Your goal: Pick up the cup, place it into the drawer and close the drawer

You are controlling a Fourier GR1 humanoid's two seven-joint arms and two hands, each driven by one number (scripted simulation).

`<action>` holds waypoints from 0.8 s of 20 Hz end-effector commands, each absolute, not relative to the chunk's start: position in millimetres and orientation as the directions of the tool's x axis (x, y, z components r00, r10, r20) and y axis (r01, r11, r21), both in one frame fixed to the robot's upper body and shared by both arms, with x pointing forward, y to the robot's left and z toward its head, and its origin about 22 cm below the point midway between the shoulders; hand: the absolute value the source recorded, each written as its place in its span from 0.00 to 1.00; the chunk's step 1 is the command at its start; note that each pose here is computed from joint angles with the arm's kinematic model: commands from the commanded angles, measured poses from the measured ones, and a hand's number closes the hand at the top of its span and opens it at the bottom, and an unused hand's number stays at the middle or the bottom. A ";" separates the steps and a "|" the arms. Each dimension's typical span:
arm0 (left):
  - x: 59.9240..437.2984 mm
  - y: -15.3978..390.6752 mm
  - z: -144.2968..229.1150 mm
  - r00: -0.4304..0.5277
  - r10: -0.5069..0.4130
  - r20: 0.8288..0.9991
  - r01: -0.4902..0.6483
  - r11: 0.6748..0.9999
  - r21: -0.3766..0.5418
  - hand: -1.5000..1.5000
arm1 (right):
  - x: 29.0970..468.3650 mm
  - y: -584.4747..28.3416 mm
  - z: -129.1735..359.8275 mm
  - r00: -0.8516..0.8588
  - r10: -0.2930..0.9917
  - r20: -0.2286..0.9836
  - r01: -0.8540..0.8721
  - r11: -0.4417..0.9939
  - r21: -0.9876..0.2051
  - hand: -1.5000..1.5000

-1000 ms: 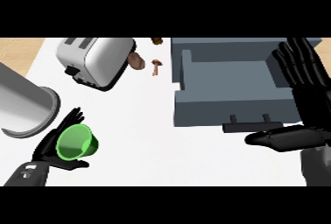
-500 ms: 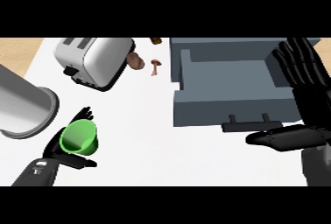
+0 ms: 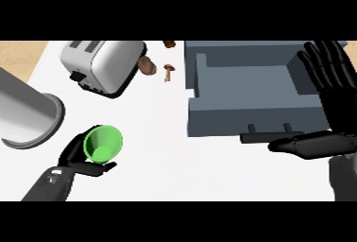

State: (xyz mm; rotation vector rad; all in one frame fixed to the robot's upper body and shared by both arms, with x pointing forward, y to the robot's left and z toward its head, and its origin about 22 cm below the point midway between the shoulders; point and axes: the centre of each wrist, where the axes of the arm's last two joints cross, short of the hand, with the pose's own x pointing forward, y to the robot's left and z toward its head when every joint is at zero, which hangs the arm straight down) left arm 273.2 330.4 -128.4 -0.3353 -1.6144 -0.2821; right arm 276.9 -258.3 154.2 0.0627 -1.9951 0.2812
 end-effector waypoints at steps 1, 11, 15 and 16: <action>281.1 322.6 -124.2 -0.298 0.120 0.947 0.353 0.936 -0.007 1.00 | 271.0 -263.7 144.8 -0.426 0.092 0.900 -0.170 0.969 -0.180 0.00; 287.8 288.3 -131.3 -0.417 -0.048 0.907 -0.264 0.962 -0.070 1.00 | 277.0 -266.6 146.3 -0.426 0.082 0.901 -0.154 0.975 -0.162 0.00; 309.5 269.3 -116.8 -0.521 0.107 0.847 -0.090 0.980 -0.179 1.00 | 268.7 -270.5 147.2 -0.435 0.094 0.895 -0.146 0.974 -0.174 0.00; 321.4 269.6 -105.6 -0.520 0.135 0.843 -0.050 0.981 -0.187 1.00 | 262.1 -266.8 142.6 -0.420 0.103 0.902 -0.151 0.972 -0.181 0.00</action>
